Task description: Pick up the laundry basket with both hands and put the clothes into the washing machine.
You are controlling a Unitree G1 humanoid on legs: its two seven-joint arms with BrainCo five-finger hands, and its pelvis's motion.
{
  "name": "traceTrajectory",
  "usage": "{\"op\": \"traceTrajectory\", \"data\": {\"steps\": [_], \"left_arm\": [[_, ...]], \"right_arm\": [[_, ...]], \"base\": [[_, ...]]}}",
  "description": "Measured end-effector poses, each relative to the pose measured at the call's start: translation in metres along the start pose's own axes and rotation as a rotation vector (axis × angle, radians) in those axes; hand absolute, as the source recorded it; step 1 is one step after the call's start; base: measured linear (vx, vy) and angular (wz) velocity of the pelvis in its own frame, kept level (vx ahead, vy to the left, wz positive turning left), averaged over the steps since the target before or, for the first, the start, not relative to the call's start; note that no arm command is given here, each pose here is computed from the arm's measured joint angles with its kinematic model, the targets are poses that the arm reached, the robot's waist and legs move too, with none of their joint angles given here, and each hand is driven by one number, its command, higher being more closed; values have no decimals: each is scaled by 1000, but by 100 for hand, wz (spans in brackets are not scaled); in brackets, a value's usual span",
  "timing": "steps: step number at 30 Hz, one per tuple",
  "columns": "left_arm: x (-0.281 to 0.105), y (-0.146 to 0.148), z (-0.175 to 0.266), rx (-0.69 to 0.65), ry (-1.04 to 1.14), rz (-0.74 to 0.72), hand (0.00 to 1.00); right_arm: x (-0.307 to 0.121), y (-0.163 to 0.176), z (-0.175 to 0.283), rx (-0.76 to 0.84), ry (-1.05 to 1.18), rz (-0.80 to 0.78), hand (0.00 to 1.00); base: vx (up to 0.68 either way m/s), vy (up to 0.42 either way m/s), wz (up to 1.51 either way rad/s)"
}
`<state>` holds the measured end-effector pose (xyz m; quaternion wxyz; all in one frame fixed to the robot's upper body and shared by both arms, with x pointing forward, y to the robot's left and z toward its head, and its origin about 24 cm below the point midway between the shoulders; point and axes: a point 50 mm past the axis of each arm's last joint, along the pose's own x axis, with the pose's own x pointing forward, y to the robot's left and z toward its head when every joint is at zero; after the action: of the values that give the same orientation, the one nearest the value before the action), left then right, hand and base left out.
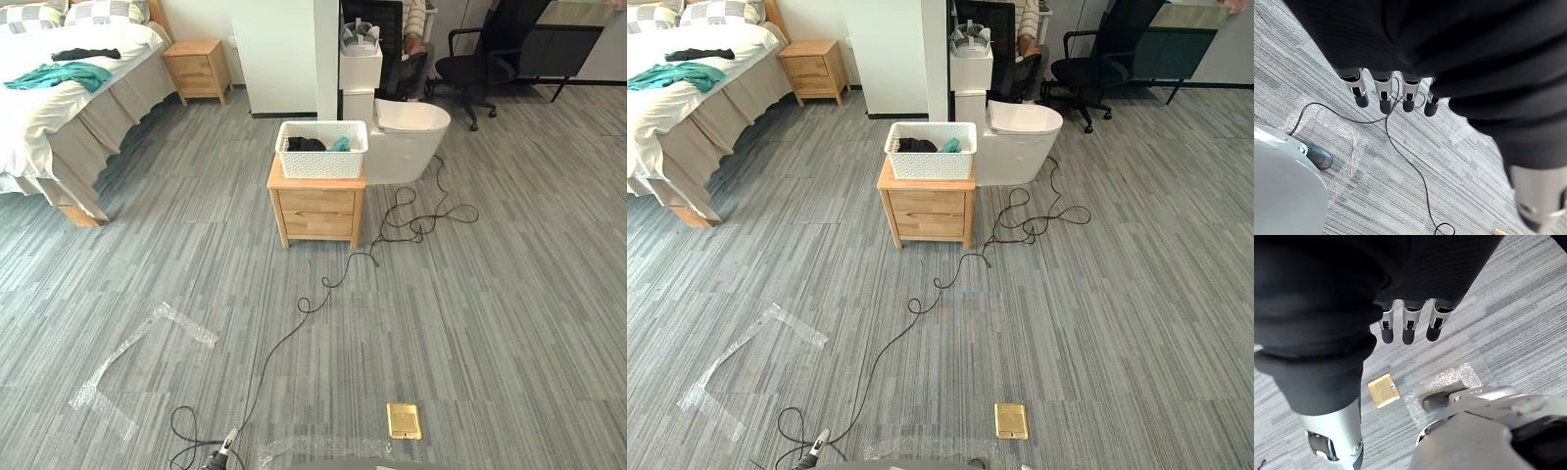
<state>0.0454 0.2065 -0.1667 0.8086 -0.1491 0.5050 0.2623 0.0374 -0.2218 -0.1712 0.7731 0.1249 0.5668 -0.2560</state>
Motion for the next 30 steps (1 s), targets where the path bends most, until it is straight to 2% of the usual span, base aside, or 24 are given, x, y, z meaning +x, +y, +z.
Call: {"op": "traceTrajectory", "data": {"steps": [7,30], "left_arm": [[2,0,6,-25,-18,6,0],[1,0,5,-82,-14,11,0]], "right_arm": [[1,10,6,22,-17,22,0],[1,11,5,61,-13,17,0]], "base": [[-36,24,5],[-19,6,0]]}}
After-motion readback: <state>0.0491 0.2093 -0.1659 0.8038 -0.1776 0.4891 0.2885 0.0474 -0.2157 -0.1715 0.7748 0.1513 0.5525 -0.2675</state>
